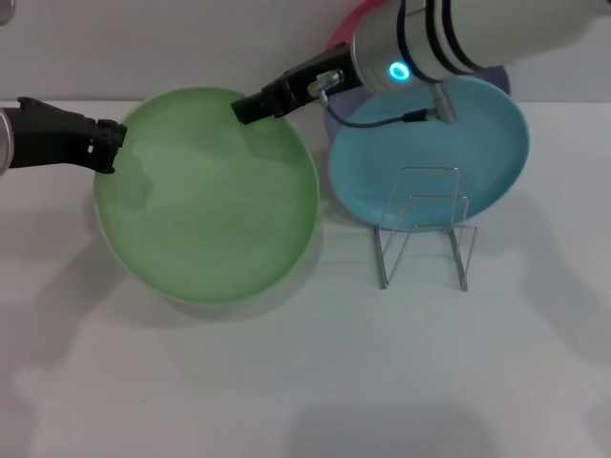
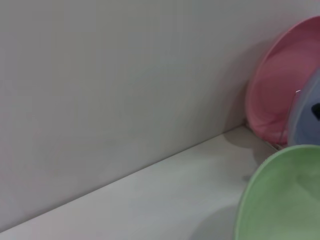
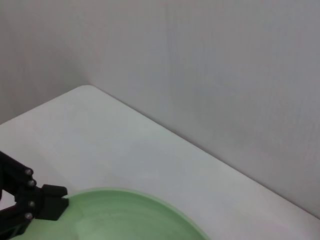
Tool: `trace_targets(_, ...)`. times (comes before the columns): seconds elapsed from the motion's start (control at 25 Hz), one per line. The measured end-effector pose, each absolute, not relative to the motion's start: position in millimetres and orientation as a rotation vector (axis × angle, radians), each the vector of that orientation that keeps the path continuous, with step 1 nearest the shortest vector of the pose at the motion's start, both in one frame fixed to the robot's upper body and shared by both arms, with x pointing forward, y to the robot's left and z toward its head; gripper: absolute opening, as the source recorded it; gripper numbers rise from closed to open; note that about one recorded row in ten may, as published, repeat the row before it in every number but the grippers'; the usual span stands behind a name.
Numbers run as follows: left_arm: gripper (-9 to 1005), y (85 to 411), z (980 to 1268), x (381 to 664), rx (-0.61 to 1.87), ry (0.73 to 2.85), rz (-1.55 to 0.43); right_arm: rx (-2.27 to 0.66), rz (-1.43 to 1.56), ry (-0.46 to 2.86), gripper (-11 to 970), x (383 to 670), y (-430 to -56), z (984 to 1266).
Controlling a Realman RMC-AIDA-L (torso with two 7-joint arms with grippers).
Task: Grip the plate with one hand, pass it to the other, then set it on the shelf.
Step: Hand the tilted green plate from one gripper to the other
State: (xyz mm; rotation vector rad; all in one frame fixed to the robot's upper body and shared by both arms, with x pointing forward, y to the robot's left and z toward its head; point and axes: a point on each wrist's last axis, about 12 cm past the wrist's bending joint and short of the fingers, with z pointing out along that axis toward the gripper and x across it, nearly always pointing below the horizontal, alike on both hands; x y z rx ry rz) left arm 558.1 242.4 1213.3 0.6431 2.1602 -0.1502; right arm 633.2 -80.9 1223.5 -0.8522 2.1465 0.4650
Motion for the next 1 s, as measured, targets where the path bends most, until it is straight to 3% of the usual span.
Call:
trace_targets(0.96, 88, 238.7, 1213.3, 557.4, 0.66, 2.155, -0.163, -0.902, 0.446, 2.153, 710, 636.5, -74.8, 1202.1)
trace_targets(1.0, 88, 238.7, 1213.3, 557.4, 0.661, 2.155, -0.163, -0.905, 0.444, 2.151, 665, 636.3, -74.5, 1201.7)
